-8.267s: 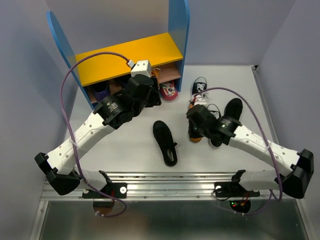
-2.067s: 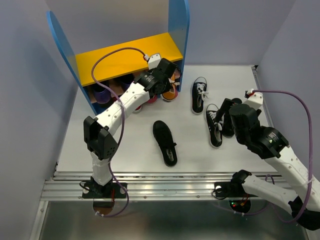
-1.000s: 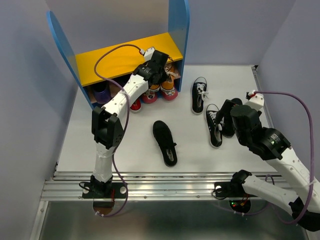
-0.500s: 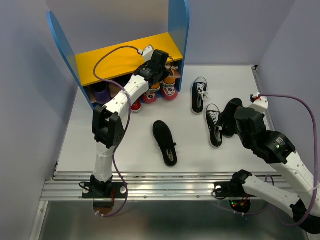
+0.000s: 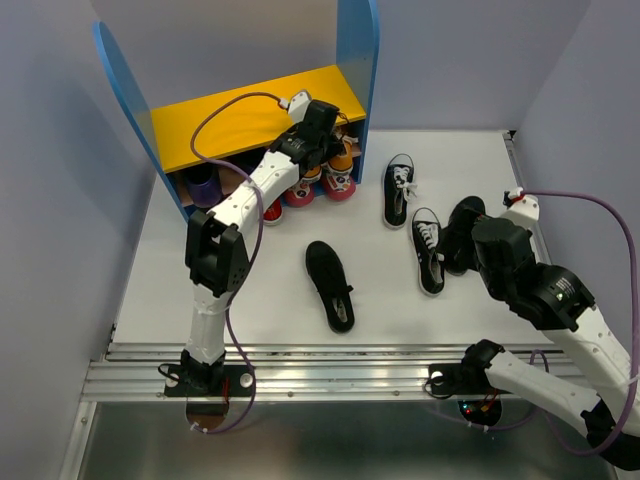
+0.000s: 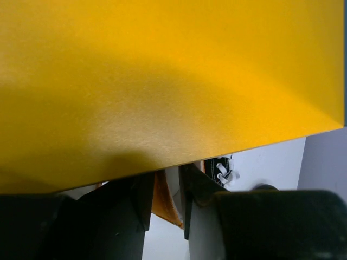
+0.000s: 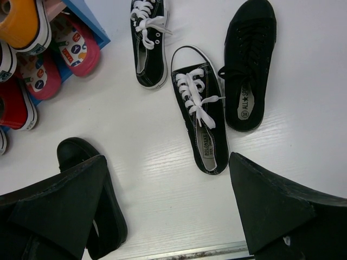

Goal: Place and organize the shoes onto the shoe shelf

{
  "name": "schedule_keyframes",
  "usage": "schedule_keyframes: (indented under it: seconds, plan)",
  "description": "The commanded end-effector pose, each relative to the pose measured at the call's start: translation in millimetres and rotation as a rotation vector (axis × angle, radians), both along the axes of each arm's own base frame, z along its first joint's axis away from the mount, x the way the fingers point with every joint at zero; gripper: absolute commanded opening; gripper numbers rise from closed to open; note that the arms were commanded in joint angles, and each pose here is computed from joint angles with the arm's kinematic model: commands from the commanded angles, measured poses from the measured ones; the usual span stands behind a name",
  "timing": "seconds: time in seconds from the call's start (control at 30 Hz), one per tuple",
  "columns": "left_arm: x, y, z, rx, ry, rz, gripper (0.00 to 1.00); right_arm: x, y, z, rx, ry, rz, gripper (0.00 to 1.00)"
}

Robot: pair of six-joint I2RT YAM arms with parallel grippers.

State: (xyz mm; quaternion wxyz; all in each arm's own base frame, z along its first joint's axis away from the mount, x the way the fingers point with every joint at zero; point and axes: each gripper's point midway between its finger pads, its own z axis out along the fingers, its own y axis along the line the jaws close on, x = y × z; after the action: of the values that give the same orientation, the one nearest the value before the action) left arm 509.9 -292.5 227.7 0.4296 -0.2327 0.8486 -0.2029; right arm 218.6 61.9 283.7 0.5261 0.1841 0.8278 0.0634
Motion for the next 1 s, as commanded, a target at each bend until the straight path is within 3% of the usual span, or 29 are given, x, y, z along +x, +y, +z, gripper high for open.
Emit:
schedule_keyframes:
  seconds: [0.0,0.1,0.37,0.6,0.83,0.97]
  plan:
    - [5.4,-4.9,56.4,-0.076,-0.138,-0.036,0.41,-1.5,-0.5,8.2,0.032,-0.02,-0.007,1.0]
    - [0.2,-0.5,62.7,-0.064,-0.154,-0.043,0.57,-1.7,0.9,6.2,0.033,-0.013,-0.001,1.0]
    - [-32.6,-6.2,88.3,-0.018,-0.207,-0.116,0.63,-1.8,3.5,-0.6,0.035,0.002,0.006,1.0]
    - [-98.5,-22.9,98.4,0.062,-0.221,-0.238,0.63,-0.6,9.8,-15.2,0.027,0.039,0.026,1.0]
    - [-196.0,-41.3,65.3,0.173,-0.141,-0.39,0.61,-1.4,13.3,-5.4,0.054,0.025,0.042,1.0]
    - [-250.0,-21.5,0.2,0.222,-0.008,-0.42,0.6,1.9,8.5,-1.5,0.018,0.01,0.029,1.0]
